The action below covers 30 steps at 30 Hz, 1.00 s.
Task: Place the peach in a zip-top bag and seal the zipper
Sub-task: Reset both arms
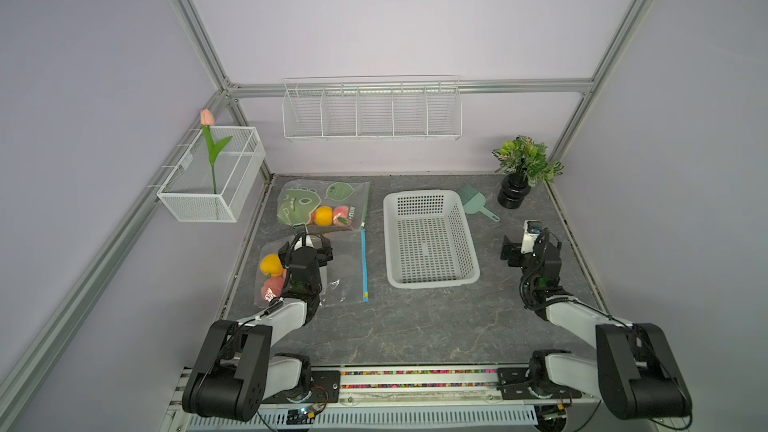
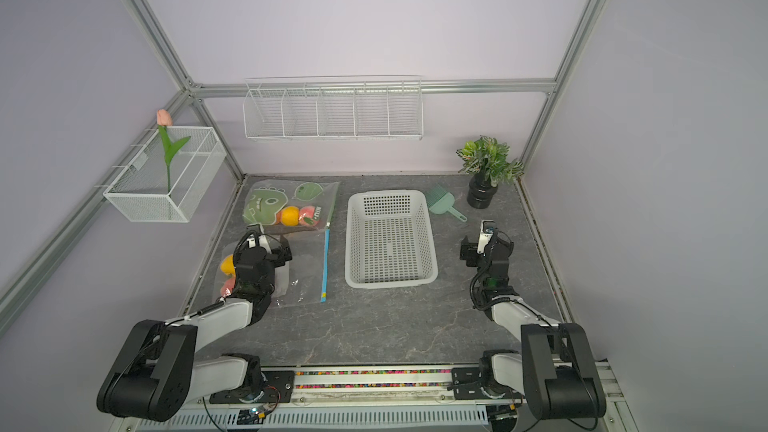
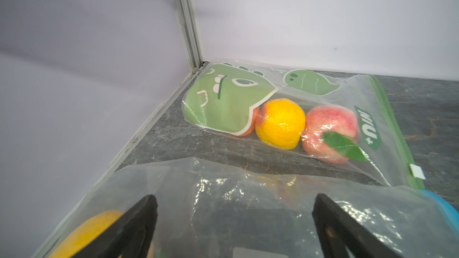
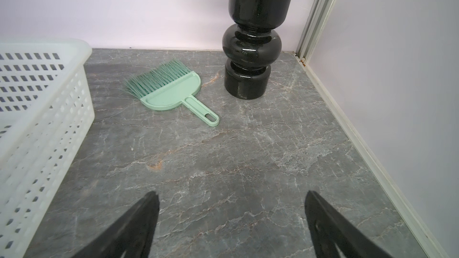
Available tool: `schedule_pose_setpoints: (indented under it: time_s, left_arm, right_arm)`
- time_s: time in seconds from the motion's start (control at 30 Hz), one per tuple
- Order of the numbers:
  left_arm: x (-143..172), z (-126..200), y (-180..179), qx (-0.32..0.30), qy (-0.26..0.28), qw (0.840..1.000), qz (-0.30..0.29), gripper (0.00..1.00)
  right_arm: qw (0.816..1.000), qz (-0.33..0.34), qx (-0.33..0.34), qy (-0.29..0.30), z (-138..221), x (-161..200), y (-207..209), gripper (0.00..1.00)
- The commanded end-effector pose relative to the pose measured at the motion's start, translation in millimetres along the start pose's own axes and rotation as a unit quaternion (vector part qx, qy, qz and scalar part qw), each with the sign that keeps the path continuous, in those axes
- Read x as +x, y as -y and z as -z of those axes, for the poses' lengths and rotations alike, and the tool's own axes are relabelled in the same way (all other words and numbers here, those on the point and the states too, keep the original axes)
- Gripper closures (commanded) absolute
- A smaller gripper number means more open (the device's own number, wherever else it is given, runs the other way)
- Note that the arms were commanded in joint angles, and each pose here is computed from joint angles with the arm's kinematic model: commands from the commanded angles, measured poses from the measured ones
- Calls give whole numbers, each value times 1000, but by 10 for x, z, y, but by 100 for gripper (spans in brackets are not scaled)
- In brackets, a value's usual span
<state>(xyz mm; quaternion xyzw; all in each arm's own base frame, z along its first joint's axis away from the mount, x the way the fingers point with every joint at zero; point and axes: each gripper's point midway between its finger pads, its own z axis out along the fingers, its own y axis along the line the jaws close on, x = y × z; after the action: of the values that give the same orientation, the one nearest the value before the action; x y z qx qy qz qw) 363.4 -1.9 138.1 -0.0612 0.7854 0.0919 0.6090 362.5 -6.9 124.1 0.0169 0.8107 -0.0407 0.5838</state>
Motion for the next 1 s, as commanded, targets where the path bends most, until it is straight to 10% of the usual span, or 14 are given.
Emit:
schedule_pose_setpoints:
  time_s: [0.0, 0.97]
  left_arm:
    - [-126, -39, 47, 23, 33, 999, -6, 0]
    - [129, -458, -69, 5, -26, 1000, 17, 0]
  right_arm:
    - [999, 1, -18, 40, 6, -88, -38, 6]
    - [1000, -4, 8, -11, -379, 202, 53, 11]
